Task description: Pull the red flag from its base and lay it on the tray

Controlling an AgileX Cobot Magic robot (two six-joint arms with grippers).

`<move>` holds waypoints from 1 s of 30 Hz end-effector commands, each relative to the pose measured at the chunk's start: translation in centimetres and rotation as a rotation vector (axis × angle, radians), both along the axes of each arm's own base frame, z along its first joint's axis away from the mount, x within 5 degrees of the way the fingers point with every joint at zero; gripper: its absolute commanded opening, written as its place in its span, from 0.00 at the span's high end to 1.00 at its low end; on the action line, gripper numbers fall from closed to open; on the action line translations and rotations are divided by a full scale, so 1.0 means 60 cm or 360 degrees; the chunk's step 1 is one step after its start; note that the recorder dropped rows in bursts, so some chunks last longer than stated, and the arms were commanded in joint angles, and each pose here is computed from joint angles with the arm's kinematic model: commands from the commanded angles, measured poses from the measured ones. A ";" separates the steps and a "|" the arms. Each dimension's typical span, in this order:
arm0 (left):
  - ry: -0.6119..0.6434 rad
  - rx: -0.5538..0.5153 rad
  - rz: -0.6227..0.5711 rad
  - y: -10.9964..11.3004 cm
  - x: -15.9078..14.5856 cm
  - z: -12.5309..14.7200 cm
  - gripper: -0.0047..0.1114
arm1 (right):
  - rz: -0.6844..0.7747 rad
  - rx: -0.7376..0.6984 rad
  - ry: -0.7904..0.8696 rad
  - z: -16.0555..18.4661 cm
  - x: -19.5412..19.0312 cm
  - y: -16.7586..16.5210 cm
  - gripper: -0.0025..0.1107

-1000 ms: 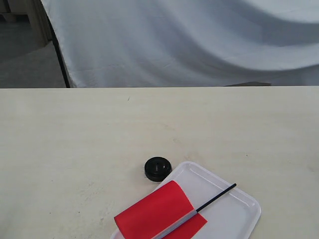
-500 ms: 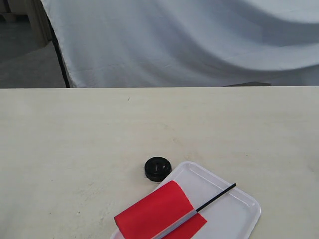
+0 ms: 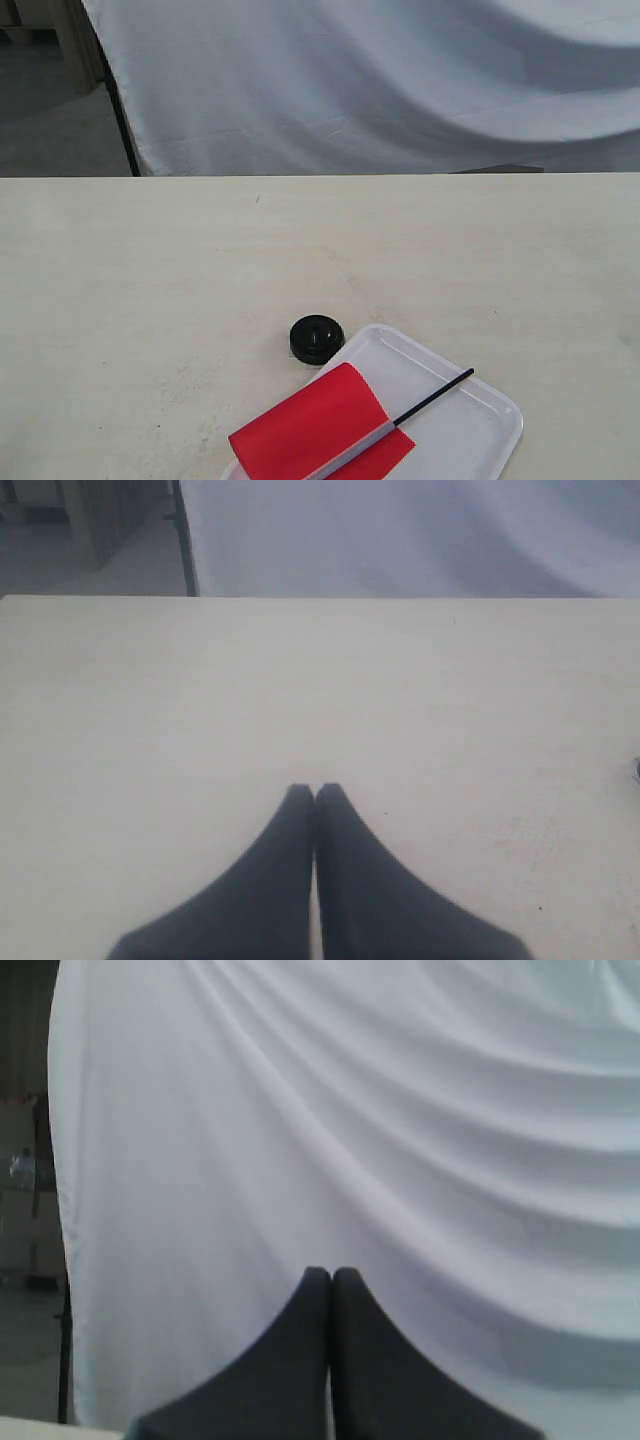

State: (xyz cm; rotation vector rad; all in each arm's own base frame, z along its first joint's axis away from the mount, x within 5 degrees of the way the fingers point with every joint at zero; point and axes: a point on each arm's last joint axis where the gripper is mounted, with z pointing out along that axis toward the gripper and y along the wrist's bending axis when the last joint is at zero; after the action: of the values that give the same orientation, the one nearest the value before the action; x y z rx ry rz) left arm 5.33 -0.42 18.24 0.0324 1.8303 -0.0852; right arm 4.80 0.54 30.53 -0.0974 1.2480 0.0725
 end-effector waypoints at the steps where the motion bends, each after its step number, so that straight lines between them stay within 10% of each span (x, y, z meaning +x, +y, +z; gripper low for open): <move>1: -0.0005 0.0002 -0.0012 -0.001 0.000 0.000 0.96 | 0.0004 0.0016 -0.0166 0.001 -0.033 -0.004 0.98; 14: -0.0005 0.0002 -0.0012 -0.001 0.000 0.000 0.96 | 0.0174 0.0371 0.0178 -0.029 -0.023 0.002 0.98; 30: -0.0005 0.0002 -0.0012 -0.001 0.000 0.000 0.96 | 0.0077 0.0041 0.0620 -0.176 0.012 0.007 0.98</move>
State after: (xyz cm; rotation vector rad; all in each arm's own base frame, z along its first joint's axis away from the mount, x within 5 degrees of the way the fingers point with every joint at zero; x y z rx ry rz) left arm 5.33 -0.42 18.24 0.0324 1.8303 -0.0852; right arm 5.60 0.93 20.39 -0.0548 1.5956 0.1825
